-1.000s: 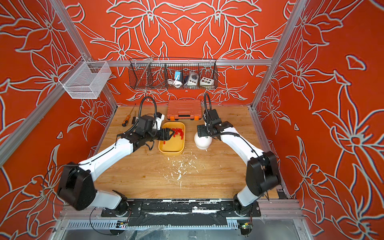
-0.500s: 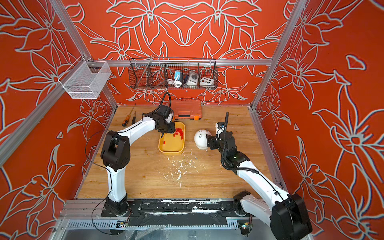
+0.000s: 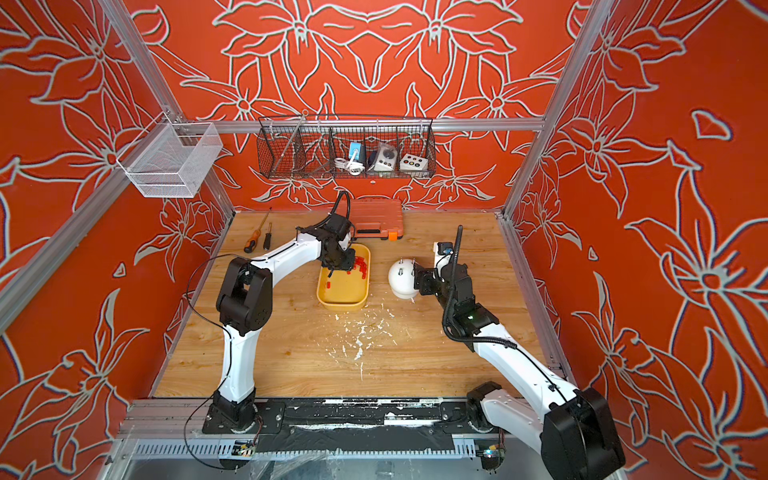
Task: Cover the protruding screws with screw protection sleeves
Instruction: Pick up the screw protection sleeve from the storage box.
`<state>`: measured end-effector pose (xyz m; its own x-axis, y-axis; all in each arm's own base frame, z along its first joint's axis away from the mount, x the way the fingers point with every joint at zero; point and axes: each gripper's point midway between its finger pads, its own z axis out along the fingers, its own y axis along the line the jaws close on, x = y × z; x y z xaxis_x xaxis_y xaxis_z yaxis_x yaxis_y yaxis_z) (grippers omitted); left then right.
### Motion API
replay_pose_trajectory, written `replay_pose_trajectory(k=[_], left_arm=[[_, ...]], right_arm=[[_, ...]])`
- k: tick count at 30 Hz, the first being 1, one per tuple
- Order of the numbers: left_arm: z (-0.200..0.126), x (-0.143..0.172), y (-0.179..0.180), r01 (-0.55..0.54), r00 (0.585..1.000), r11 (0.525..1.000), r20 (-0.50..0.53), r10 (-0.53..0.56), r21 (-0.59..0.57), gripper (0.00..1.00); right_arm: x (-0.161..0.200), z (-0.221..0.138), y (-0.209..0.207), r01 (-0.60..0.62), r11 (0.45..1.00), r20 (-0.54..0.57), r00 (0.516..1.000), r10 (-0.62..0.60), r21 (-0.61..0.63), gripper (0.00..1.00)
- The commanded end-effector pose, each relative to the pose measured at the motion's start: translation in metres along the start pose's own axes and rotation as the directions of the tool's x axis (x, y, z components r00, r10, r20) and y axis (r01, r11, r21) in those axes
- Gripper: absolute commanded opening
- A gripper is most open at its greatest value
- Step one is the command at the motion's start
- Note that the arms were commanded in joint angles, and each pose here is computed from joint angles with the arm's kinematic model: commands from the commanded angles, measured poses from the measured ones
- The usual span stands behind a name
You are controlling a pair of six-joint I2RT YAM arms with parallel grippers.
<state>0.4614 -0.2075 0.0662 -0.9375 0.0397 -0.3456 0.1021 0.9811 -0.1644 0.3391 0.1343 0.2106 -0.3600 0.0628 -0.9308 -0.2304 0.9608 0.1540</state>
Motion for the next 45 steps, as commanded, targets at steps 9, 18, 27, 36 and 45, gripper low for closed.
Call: replay_pose_trajectory(k=[9, 18, 27, 36, 45], left_arm=[[0.022, 0.013, 0.002, -0.002, 0.999, 0.997, -0.043, -0.001, -0.071, 0.30], [0.034, 0.021, 0.005, -0.009, 0.998, 0.996, -0.066, 0.003, -0.091, 0.27], [0.038, 0.020, 0.007, -0.011, 0.998, 0.995, -0.060, 0.005, -0.101, 0.27], [0.043, 0.017, 0.008, -0.019, 0.999, 0.994, -0.052, 0.013, -0.111, 0.33], [0.044, 0.018, 0.007, -0.032, 0.998, 0.994, -0.057, 0.026, -0.106, 0.24]], right_arm=[[0.003, 0.003, -0.001, -0.023, 1.000, 0.012, 1.000, 0.023, 0.012, 0.77], [0.004, 0.003, -0.002, -0.027, 1.000, 0.010, 1.000, 0.027, 0.016, 0.77], [0.003, 0.002, -0.001, -0.031, 0.999, 0.012, 0.999, 0.031, 0.010, 0.77], [0.003, 0.002, 0.000, -0.034, 0.999, 0.015, 0.999, 0.034, 0.004, 0.78], [0.003, 0.002, 0.001, -0.038, 0.999, 0.014, 0.999, 0.038, -0.002, 0.78]])
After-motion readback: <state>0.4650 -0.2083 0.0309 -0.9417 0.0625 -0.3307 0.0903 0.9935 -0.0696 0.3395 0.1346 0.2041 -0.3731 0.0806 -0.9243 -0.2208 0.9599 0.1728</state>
